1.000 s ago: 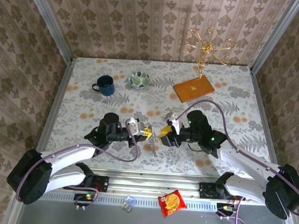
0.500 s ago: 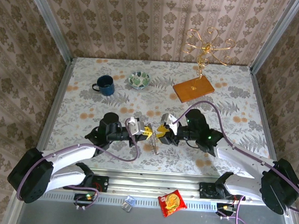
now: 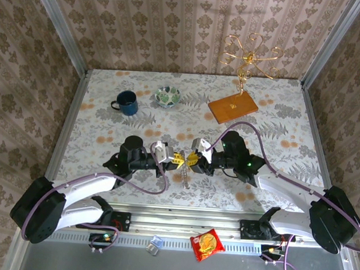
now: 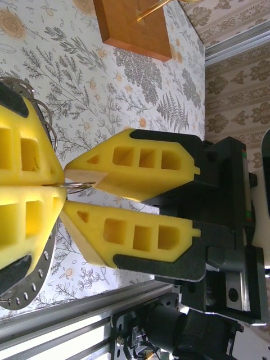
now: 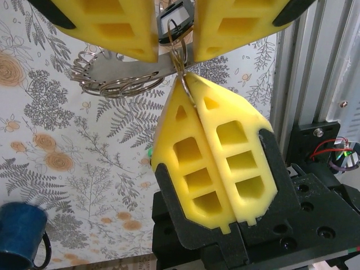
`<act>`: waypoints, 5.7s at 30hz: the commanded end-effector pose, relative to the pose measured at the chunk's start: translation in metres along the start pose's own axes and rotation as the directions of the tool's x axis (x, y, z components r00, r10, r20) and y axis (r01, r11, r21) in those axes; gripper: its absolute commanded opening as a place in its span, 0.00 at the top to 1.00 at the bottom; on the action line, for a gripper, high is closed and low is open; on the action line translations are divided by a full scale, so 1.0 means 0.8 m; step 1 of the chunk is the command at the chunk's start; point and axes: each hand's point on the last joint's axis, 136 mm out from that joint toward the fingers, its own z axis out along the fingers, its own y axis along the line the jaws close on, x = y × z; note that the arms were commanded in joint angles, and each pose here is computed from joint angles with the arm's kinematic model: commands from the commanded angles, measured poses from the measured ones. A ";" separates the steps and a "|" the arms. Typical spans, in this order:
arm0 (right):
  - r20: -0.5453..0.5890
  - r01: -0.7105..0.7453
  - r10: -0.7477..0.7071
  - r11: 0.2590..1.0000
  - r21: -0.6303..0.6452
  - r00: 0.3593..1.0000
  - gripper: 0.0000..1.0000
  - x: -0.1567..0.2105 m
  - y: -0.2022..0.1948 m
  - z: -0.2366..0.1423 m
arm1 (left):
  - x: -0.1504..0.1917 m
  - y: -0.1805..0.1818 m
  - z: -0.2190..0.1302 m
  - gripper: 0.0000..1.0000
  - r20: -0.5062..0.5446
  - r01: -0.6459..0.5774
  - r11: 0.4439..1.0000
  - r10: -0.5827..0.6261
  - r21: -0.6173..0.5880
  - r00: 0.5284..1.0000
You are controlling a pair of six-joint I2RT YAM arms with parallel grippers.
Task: Put the keys on the keyring
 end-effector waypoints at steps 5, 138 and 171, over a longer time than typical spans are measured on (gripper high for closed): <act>0.078 0.076 -0.073 0.997 -0.030 0.994 0.81 -0.036 0.002 0.002 | -0.012 -0.007 0.000 1.00 0.046 -0.005 0.999 0.003 0.036 0.999; -0.292 0.205 -0.224 0.974 -0.096 0.930 1.00 -0.009 -0.001 -0.026 | -0.010 0.007 0.004 0.68 -0.094 -0.077 0.997 0.077 0.001 0.993; -0.127 0.054 -0.053 0.998 0.009 0.990 0.70 -0.012 -0.001 -0.027 | -0.021 0.003 0.011 1.00 0.023 -0.037 0.999 0.036 0.032 0.999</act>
